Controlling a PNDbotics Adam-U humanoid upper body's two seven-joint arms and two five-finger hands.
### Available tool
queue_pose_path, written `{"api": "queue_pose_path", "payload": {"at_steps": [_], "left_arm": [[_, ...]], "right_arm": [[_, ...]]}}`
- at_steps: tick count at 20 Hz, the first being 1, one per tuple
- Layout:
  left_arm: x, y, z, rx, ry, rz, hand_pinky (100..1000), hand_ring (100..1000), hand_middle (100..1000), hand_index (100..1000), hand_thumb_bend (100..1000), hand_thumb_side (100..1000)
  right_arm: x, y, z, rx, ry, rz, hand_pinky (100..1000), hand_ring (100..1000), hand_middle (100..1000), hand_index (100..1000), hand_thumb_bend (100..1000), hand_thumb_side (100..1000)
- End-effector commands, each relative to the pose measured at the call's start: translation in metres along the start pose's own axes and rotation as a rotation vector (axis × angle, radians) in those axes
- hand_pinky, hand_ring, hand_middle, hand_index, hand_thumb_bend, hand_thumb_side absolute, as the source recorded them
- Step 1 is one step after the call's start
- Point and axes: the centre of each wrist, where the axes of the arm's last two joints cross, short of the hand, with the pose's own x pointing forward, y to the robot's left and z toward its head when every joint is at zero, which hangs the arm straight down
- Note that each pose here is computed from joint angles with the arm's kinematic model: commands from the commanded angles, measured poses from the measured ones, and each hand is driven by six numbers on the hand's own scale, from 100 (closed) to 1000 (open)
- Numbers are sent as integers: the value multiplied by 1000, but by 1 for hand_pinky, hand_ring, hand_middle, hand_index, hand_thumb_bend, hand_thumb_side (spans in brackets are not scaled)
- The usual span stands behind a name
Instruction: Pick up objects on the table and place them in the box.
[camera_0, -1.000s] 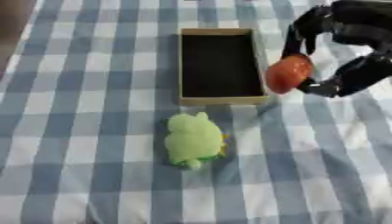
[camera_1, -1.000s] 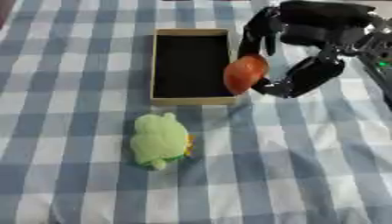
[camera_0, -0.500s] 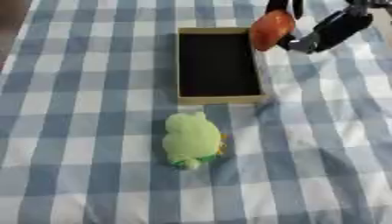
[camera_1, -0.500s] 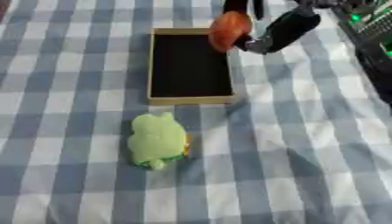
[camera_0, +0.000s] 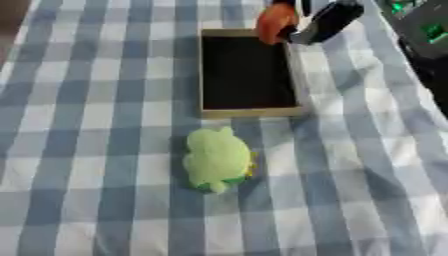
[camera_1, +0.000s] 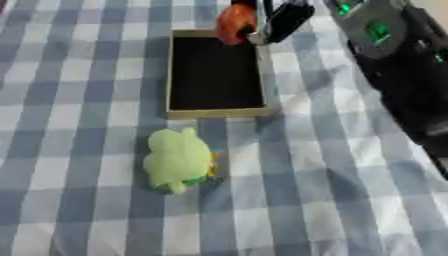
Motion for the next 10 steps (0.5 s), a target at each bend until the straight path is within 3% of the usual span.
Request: {"api": "queue_pose_path", "payload": {"at_steps": [1, 6, 10], "left_arm": [[5, 1, -8, 1, -32, 9, 837, 819, 719, 836, 119, 698], [5, 0, -8, 1, -31, 13, 838, 819, 719, 836, 117, 701], [5, 0, -8, 2, -32, 14, 838, 818, 719, 836, 118, 698]], "right_arm": [[-5, 0, -8, -5, 19, 28, 485, 620, 559, 660, 228, 172], [-8, 18, -21, 13, 33, 83, 529, 640, 579, 679, 333, 170], [-11, 30, -27, 30, 44, 116, 557, 677, 621, 721, 360, 216]]}}
